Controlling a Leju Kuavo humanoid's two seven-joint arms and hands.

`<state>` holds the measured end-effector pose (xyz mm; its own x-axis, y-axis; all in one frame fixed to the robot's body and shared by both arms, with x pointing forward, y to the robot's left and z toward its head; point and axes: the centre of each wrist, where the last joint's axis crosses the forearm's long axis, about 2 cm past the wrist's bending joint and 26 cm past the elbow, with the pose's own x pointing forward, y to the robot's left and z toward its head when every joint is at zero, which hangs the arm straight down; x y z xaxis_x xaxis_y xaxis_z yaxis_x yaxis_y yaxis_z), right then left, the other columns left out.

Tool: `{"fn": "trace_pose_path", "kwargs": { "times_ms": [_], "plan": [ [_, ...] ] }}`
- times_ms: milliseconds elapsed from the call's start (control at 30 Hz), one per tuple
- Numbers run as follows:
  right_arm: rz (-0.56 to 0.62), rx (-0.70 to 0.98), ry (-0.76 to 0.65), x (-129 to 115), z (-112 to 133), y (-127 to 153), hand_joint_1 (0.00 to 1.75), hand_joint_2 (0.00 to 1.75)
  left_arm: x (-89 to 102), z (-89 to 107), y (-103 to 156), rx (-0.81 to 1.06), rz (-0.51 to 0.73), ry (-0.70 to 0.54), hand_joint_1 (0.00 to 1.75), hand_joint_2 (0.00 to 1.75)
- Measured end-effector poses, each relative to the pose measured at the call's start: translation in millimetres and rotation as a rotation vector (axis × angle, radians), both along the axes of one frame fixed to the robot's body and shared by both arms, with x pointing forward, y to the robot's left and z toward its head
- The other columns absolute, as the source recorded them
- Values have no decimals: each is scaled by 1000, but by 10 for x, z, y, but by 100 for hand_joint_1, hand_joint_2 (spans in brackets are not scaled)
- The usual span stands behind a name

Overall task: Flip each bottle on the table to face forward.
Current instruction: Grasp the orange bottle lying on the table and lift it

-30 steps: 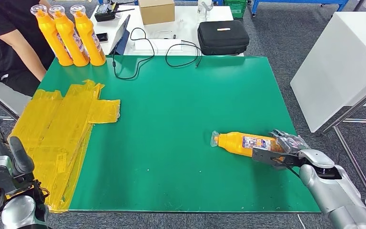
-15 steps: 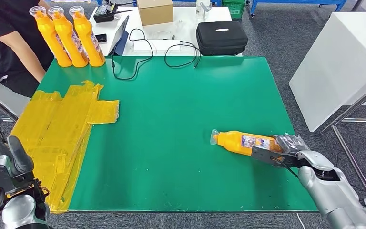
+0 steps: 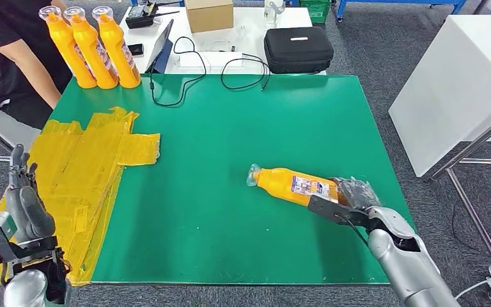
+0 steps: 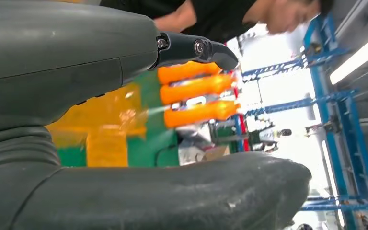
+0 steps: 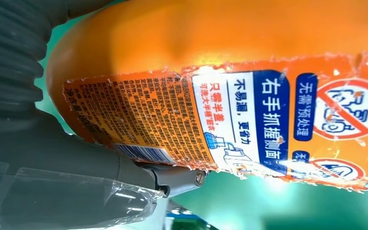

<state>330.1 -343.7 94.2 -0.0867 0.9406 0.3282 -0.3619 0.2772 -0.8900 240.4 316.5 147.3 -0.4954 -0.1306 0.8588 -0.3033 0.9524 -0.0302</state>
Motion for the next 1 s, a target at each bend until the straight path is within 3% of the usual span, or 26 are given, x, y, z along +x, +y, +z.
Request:
{"fn": "trace_pose_path", "kwargs": {
  "times_ms": [100, 267, 667, 800, 1000],
  "plan": [
    [23, 81, -47, -27, 35, 149, 175, 175, -67, -65, -62, -106, -113, 18, 0, 175],
    [72, 273, -154, -170, 112, 445, 175, 175, -272, -233, -267, -302, -331, 36, 0, 175],
    [94, 387, -214, -314, 209, 643, 175, 175, -396, -318, -413, -360, -388, 63, 0, 175],
    [125, 507, -221, -356, 226, 751, 175, 175, -414, -332, -480, -440, -450, 42, 0, 175],
    [165, 759, -214, -439, 267, 1137, 175, 175, -402, -369, -701, -592, -563, 7, 0, 175]
  ]
}}
